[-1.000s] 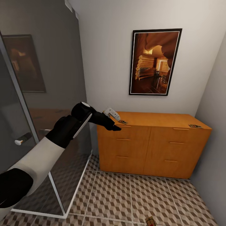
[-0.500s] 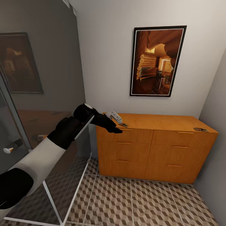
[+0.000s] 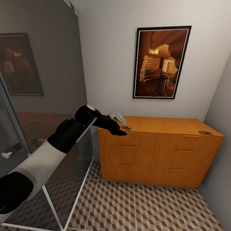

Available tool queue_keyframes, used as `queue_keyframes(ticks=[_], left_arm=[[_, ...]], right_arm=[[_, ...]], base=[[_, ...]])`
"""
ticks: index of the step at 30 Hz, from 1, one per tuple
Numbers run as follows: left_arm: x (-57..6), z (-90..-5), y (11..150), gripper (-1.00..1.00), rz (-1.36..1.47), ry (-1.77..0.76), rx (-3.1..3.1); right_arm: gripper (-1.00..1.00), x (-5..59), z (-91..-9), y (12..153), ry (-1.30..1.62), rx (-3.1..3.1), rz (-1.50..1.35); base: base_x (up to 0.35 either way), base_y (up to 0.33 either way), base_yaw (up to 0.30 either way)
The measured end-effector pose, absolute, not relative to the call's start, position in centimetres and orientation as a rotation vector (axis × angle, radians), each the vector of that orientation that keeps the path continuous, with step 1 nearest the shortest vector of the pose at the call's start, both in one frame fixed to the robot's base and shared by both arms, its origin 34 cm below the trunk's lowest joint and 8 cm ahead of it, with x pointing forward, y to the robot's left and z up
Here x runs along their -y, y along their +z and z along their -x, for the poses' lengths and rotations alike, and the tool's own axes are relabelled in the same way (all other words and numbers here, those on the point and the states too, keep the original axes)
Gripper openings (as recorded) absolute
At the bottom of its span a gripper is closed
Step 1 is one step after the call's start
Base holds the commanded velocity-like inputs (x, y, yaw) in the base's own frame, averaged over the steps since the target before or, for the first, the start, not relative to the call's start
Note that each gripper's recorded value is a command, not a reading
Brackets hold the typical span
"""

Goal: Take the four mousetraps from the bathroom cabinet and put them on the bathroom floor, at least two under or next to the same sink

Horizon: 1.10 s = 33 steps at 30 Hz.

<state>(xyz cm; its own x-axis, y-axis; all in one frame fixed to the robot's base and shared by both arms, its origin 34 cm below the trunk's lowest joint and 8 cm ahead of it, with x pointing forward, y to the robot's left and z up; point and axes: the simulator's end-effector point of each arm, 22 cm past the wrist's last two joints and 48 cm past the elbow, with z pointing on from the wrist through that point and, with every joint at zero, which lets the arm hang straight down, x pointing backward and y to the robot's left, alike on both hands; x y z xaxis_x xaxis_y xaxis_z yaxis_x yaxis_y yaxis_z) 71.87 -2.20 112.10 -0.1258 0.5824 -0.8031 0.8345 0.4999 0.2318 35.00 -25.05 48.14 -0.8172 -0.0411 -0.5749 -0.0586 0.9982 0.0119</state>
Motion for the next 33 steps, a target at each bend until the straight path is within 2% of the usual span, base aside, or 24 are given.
queue_keyframes(ticks=[9, 15, 26, 33], left_arm=[[3.2, -71.0, 110.2, 1.0, -1.259, -0.306, -1.828], [3.5, -70.8, 109.8, 1.0, -1.273, -0.3, -1.83], [3.5, -70.7, 109.8, 1.0, -1.276, -0.299, -1.827], [3.5, -70.7, 110.0, 1.0, -1.274, -0.3, -1.824]], right_arm=[[-1.0, 25.0, -33.1, 47.1, 0.048, -2.61, 0.062], [-1.0, 25.0, -33.0, 47.1, 0.047, -2.614, 0.061], [-1.0, 24.4, -33.0, 47.1, 0.06, -2.615, 0.061], [-1.0, 24.2, -33.0, 47.1, 0.064, -2.616, 0.061]], base=[[0.084, 0.0, 0.0], [0.264, -0.014, 0.0], [0.288, -0.162, 0.0], [0.248, -0.043, 0.0]])
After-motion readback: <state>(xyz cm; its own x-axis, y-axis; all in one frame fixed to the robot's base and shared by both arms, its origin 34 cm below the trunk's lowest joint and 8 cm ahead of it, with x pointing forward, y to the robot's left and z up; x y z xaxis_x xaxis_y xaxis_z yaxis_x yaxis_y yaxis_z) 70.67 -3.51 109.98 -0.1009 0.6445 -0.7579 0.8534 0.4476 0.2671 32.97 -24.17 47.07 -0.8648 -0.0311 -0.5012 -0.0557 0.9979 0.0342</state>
